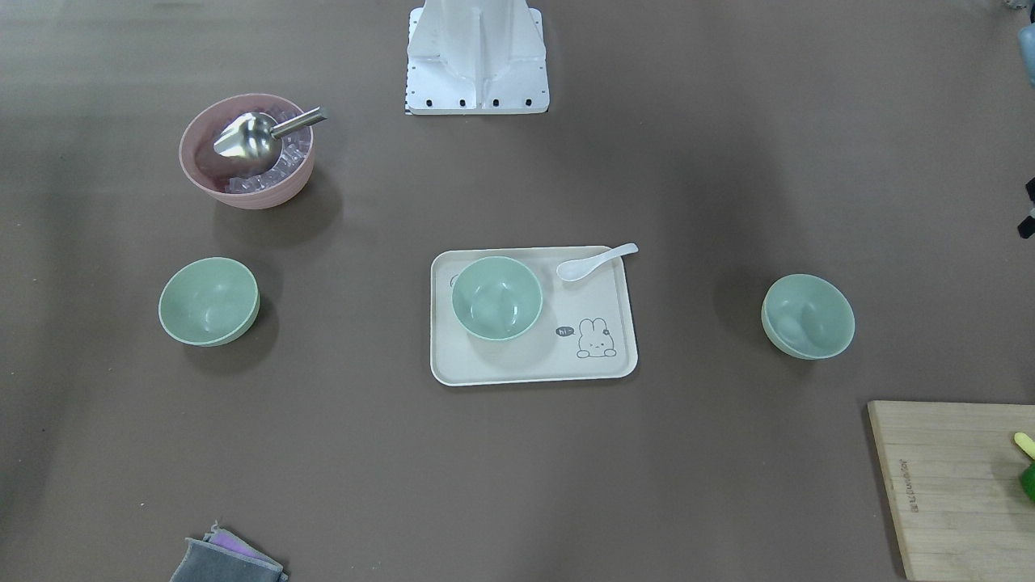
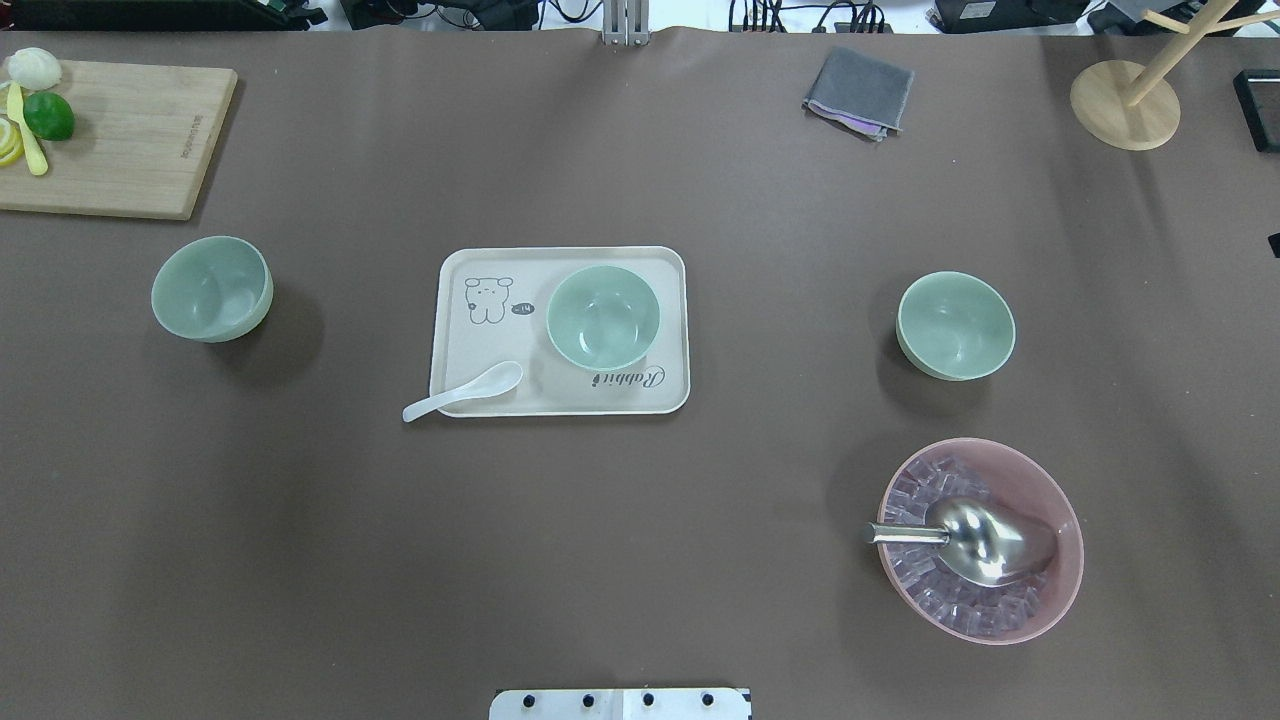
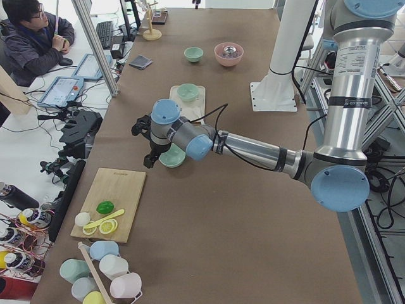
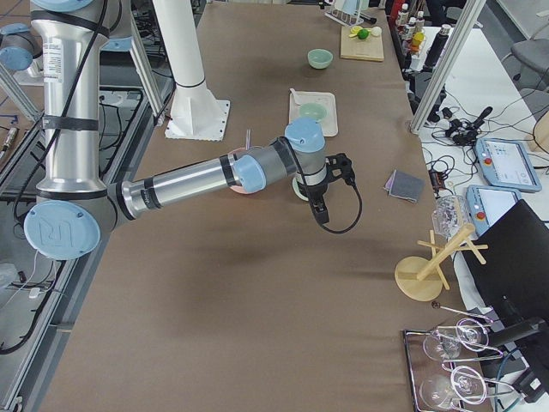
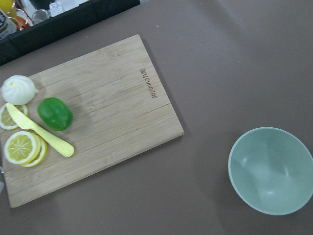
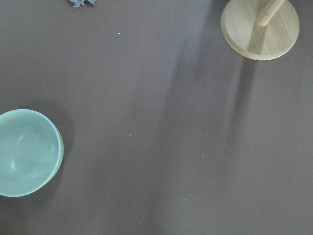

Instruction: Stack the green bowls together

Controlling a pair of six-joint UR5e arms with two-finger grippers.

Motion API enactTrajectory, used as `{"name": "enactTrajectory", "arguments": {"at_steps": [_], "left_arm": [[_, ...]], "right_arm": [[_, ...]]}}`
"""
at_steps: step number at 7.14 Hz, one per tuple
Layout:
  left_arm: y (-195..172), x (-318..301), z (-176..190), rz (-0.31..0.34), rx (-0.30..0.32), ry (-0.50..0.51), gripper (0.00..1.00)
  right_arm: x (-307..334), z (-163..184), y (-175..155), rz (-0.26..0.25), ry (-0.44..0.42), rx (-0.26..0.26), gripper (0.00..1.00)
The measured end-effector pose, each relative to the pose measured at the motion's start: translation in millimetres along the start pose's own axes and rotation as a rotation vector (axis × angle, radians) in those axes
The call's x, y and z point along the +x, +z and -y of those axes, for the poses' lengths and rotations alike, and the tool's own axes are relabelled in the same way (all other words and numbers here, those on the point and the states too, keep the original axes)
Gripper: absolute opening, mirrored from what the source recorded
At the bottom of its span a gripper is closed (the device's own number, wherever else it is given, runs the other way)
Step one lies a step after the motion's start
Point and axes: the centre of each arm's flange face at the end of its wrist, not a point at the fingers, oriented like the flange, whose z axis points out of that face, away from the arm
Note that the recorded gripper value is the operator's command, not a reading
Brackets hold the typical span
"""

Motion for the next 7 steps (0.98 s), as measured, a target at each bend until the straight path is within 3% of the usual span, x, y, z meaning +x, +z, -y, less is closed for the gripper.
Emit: {"name": "enactTrajectory", "arguments": {"at_steps": [2, 4, 7], "left_arm": [[47, 17, 6, -0.023, -0.072, -0.105, 0.98], [89, 35, 10, -0.002, -0.123, -0.228, 0.97], [132, 66, 7, 0.036, -0.139, -0.342, 0.95]], "right_arm": [[-45, 15, 27, 0.016, 0.106, -0.031, 0.99], [-79, 19, 54, -0.020, 0.207, -0.050, 1.00], [-94, 17, 70, -0.048, 0.242, -0.060, 1.00]]}}
